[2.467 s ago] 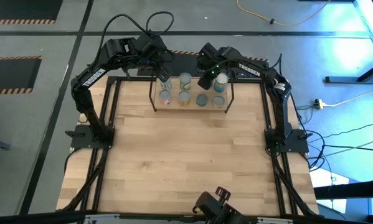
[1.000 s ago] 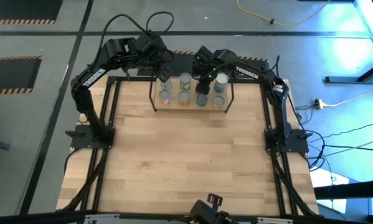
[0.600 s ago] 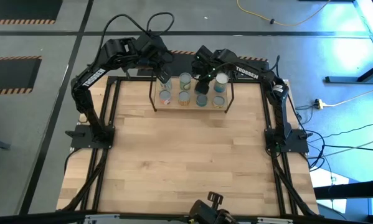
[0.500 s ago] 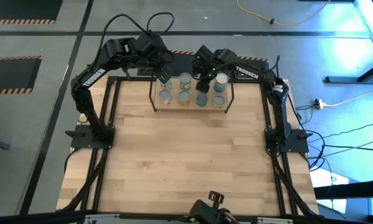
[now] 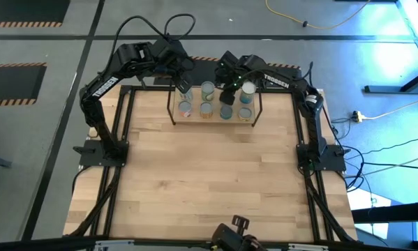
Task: Pick and place cans onto a shelf
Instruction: Adjust the left light blue can
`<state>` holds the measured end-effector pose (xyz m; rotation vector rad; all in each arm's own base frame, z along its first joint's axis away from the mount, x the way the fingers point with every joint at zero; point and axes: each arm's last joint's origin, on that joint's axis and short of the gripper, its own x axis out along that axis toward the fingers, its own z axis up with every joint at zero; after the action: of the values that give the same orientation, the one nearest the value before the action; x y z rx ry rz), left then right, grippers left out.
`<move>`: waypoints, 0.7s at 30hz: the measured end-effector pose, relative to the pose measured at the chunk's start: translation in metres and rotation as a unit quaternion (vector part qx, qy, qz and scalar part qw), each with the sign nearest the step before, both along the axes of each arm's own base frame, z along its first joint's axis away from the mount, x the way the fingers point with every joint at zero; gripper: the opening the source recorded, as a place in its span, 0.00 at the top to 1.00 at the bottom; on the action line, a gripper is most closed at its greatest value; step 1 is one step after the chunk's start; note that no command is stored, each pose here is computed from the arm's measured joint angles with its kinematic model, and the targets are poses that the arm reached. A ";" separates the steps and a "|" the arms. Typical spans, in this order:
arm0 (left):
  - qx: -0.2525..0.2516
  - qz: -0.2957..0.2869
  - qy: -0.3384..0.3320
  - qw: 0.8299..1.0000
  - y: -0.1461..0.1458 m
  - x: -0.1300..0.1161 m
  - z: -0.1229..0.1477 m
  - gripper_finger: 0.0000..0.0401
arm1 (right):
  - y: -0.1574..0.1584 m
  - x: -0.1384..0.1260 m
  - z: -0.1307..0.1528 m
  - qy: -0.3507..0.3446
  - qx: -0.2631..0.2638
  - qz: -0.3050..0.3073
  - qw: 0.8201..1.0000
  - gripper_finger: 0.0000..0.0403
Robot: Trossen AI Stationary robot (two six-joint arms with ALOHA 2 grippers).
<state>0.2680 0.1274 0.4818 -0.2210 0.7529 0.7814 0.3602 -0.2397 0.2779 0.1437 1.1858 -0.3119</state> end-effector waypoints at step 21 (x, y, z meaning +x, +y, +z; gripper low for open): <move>0.000 0.000 0.000 1.000 0.000 0.000 0.000 1.00 | 0.001 0.002 -0.008 0.014 0.010 0.002 1.000 0.96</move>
<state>0.2680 0.1273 0.4818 -0.2212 0.7529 0.7810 0.3626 -0.2387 0.2699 0.1540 1.2167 -0.2987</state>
